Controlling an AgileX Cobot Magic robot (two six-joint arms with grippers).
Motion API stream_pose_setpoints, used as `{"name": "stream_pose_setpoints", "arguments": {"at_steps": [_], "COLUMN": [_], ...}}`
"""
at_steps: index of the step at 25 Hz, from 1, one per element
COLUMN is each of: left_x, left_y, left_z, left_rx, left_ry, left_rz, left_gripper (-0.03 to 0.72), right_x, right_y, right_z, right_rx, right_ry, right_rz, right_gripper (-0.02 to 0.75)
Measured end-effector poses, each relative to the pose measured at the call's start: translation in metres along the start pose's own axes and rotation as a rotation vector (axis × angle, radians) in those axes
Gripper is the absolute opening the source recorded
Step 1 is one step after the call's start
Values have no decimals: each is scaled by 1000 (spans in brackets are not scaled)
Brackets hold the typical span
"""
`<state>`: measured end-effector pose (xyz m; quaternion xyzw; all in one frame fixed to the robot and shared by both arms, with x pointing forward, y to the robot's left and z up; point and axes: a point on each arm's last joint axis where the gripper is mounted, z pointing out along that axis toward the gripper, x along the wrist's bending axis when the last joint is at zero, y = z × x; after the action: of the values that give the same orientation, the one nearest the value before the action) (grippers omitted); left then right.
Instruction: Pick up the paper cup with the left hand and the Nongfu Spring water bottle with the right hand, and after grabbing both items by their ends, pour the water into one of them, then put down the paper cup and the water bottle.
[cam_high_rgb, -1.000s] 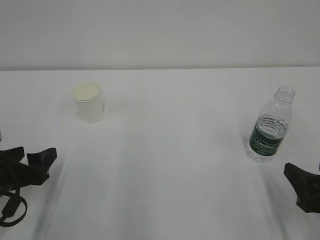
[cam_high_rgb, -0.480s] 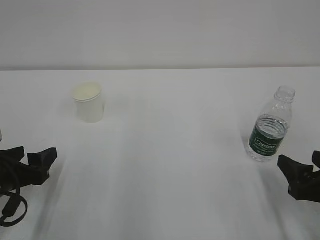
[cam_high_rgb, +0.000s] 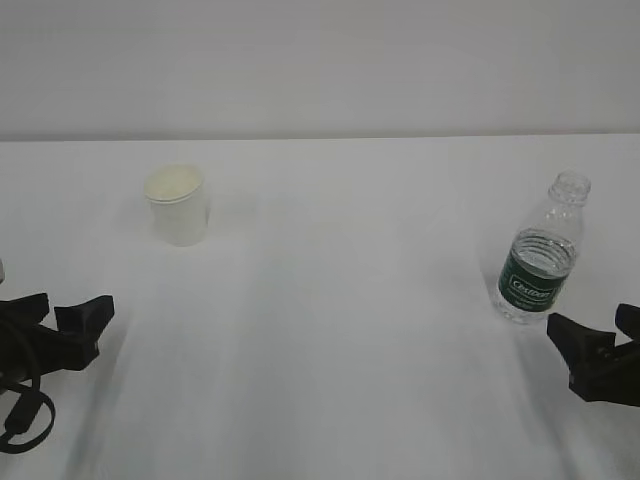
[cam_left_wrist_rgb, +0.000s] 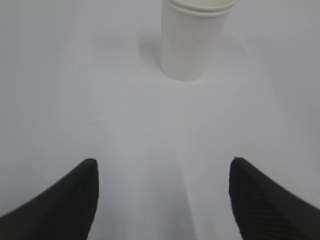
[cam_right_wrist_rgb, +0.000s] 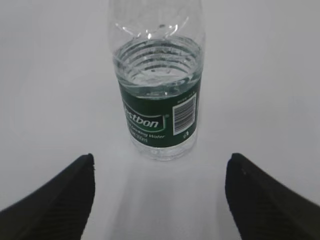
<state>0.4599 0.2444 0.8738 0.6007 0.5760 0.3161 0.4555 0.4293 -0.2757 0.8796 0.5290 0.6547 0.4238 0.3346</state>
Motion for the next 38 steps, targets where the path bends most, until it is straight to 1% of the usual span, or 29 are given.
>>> {"name": "stream_pose_setpoints", "arguments": {"at_steps": [3,6,12,17,30,38], "left_x": [0,0,0,0,0,0], "left_y": [0,0,0,0,0,0], "left_z": [0,0,0,0,0,0], "left_rx": [0,0,0,0,0,0], "left_ry": [0,0,0,0,0,0], "left_rz": [0,0,0,0,0,0], "left_gripper": [584,582,581,577,571,569], "right_x": [0,0,0,-2,-6,-6], "right_y": [-2,-3,-3,-1,4,1], "right_z": [1,2,16,30,48,59], "right_rx": [9,17,22,11,-17,-5], "right_ry": [2,5,30,31,29,38], "right_rz": [1,1,5,7,4,4], "right_gripper": [649,661,664,664,664,663]}}
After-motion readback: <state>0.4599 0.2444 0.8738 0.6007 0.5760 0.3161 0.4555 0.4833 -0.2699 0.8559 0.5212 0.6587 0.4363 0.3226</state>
